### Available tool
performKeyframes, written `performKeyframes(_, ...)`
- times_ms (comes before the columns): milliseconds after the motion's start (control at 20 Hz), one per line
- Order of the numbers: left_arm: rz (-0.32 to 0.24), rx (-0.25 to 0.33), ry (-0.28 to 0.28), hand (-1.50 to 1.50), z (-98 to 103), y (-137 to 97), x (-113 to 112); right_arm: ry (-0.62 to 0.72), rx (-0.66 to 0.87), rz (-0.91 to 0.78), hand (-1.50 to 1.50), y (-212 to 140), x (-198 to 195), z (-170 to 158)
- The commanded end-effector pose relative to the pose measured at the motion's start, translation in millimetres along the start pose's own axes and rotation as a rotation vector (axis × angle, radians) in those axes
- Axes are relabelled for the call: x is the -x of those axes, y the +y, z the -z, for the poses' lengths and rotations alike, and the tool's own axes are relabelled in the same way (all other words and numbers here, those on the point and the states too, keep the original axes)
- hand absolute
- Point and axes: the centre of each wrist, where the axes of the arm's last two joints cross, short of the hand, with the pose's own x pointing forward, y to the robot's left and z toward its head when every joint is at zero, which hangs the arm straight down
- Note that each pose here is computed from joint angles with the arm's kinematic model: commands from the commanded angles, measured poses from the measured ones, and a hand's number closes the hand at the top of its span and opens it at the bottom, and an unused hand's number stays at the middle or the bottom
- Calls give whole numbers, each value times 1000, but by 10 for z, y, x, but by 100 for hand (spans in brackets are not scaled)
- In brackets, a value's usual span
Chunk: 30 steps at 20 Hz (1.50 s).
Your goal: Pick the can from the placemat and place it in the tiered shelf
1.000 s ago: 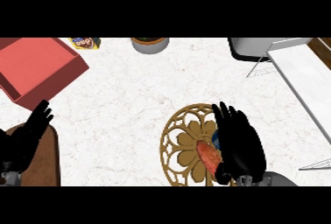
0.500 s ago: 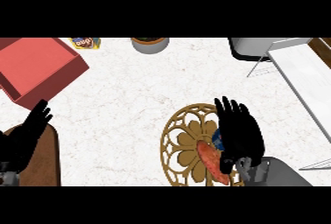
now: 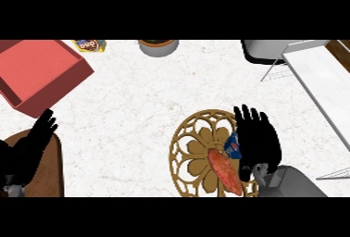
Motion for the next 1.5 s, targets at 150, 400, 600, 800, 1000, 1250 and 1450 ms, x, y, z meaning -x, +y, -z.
performKeyframes(150,-2,-8,-3,0,-47,138,-163,62,-1,-10,-150,146,76,136)
performKeyframes(400,1,0,-14,0,130,-71,-152,64,-36,-27,-150,229,-97,212)
performKeyframes(600,-2,5,-26,0,131,-38,-83,71,-59,6,150,73,29,540)
performKeyframes(800,-5,5,-6,0,158,-5,-108,39,-55,16,150,352,24,259)
performKeyframes(1000,-4,-9,-11,0,140,-47,-105,14,-26,-52,150,442,-30,523)
performKeyframes(1250,-5,-7,-7,0,209,6,70,-7,67,-59,150,361,84,425)
performKeyframes(1450,3,-4,11,0,-7,84,36,-38,156,7,150,189,122,119)
